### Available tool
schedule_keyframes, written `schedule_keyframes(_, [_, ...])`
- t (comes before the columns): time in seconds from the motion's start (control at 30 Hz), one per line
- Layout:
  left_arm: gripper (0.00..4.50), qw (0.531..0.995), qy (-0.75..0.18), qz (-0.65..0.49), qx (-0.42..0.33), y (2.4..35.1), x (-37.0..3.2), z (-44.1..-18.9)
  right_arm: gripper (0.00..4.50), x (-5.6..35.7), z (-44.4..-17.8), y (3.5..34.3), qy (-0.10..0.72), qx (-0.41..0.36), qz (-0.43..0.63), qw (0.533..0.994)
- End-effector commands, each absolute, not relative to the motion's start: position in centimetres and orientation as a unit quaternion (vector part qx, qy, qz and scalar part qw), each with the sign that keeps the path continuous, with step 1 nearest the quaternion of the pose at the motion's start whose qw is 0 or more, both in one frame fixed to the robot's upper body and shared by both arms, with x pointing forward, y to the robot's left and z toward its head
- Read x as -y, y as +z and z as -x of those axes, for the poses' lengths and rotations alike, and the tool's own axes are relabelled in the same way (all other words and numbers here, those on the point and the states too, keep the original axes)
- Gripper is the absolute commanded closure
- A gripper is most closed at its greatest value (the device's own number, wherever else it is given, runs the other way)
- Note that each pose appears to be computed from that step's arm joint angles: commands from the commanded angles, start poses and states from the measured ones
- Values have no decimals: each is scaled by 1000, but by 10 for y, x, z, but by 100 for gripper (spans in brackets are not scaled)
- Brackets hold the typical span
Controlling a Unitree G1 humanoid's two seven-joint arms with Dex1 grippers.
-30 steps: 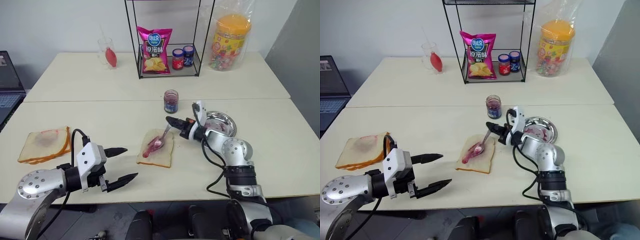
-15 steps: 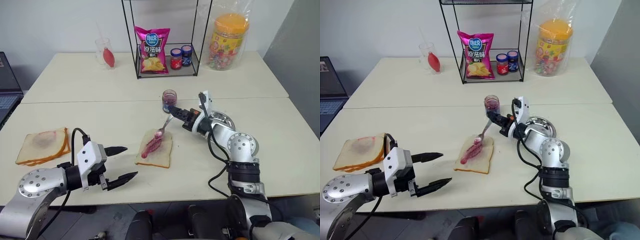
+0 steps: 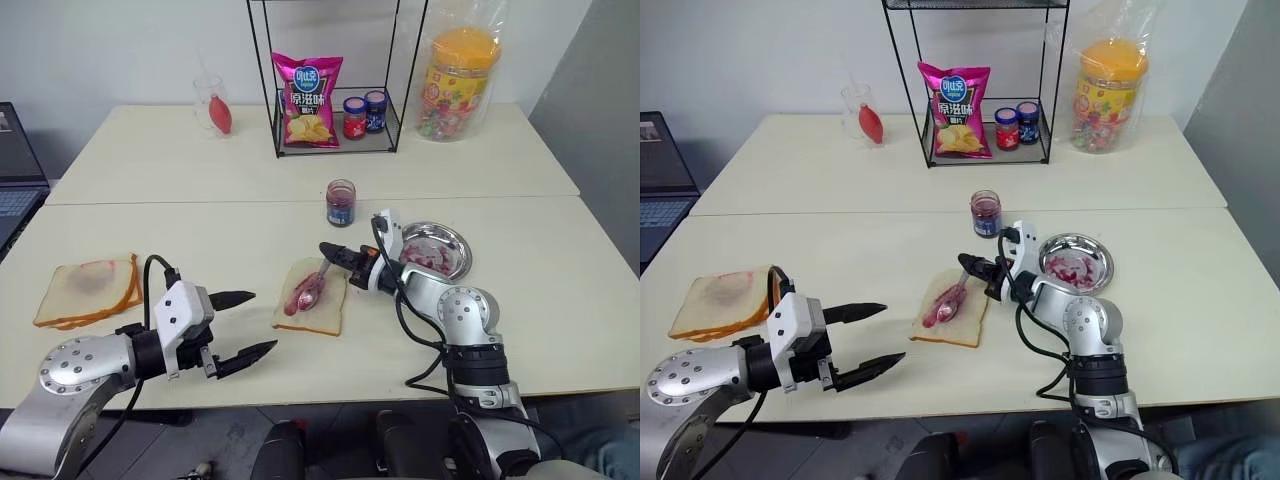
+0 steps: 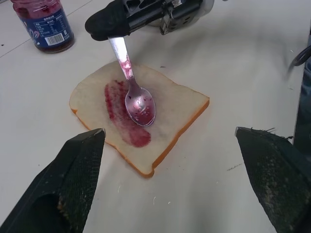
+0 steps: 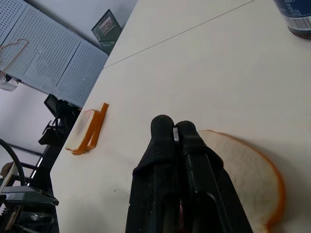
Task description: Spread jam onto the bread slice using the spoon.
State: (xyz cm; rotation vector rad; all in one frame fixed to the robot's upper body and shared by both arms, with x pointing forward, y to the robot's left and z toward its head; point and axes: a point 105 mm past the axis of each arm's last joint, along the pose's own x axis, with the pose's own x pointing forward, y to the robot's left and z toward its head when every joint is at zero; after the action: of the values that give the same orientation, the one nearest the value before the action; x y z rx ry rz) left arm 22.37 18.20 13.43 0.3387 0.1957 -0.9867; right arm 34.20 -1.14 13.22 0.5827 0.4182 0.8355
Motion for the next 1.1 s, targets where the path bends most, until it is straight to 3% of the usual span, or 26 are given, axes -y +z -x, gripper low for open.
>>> schedule_keyframes(0.03, [0, 860, -475, -170, -75, 140, -178, -225, 449, 27, -345, 143, 389, -169, -260, 868])
schedule_keyframes(0.33, [0, 860, -477, -168, -73, 140, -176, -226, 449, 62, -363, 160, 350, -141, -267, 887])
schedule_keyframes(0.6, [0, 866, -468, -166, -67, 144, -178, -230, 449, 55, -356, 201, 380, -97, -310, 866])
schedule_keyframes(0.87, [0, 852, -495, -171, -27, 184, -161, -247, 449, 58, -349, 224, 388, -63, -326, 860])
schedule_keyframes(0.97, [0, 843, -506, -180, -11, 202, -145, -261, 449, 78, -349, 236, 368, -39, -325, 870])
schedule_keyframes(1.1, [0, 808, -547, -219, 8, 217, -105, -271, 449, 134, -350, 246, 295, 3, -315, 902])
